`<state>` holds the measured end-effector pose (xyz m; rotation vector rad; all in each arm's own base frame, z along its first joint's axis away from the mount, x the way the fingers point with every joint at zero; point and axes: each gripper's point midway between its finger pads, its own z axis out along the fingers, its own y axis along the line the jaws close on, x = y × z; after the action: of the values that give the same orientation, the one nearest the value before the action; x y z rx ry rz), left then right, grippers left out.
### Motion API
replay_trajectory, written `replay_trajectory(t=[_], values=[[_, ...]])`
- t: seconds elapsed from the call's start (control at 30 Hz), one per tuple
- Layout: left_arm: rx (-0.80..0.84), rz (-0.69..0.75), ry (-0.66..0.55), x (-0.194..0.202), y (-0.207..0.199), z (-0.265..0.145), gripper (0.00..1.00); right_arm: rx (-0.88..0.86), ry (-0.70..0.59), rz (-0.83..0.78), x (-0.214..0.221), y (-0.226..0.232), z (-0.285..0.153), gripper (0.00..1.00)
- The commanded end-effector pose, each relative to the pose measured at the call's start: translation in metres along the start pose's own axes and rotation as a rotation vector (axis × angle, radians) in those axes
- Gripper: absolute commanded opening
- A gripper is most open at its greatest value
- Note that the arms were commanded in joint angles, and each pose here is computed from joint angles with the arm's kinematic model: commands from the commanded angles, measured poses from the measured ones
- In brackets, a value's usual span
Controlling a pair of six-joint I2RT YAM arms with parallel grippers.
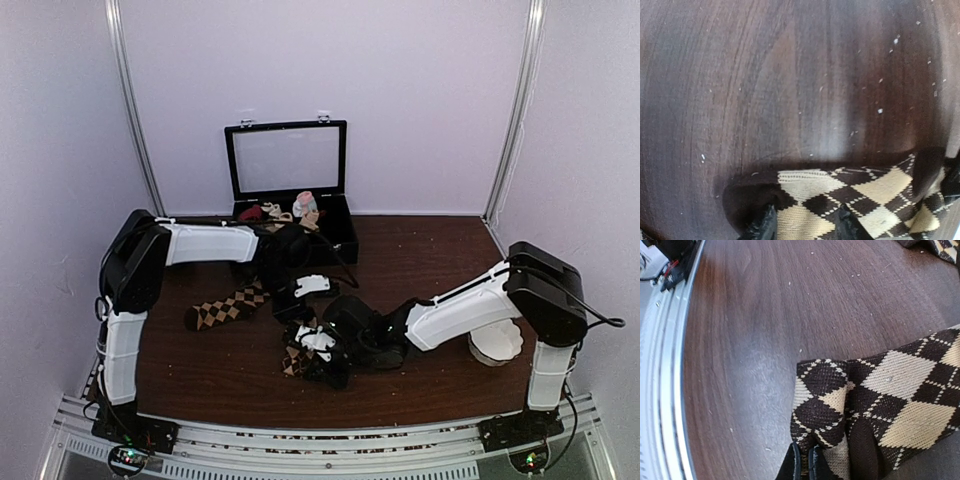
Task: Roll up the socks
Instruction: Roll the sock at the center of the board.
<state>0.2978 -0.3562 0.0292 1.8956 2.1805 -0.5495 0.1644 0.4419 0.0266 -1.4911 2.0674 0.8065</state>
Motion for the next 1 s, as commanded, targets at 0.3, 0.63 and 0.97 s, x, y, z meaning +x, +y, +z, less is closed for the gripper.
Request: replay_trajectory(t=[0.3,0.63,0.97], values=[[-0.094,0.133,-0.424,-0.035,-0.006,-0.139,0.47,-0.167,0.31,0.646,0.104,-0.015,0.023,0.0],[0.048,0.368,-0.256,0.028,-0.094,-0.094,0.43,-0.327,0.211,1.046,0.092,-0.023,0.036,0.0],[-0.065,0.495,-0.039,0.034,-0.108,-0.021,0.39,-0.348,0.177,1.124,0.083,-0.029,0.04,0.0]])
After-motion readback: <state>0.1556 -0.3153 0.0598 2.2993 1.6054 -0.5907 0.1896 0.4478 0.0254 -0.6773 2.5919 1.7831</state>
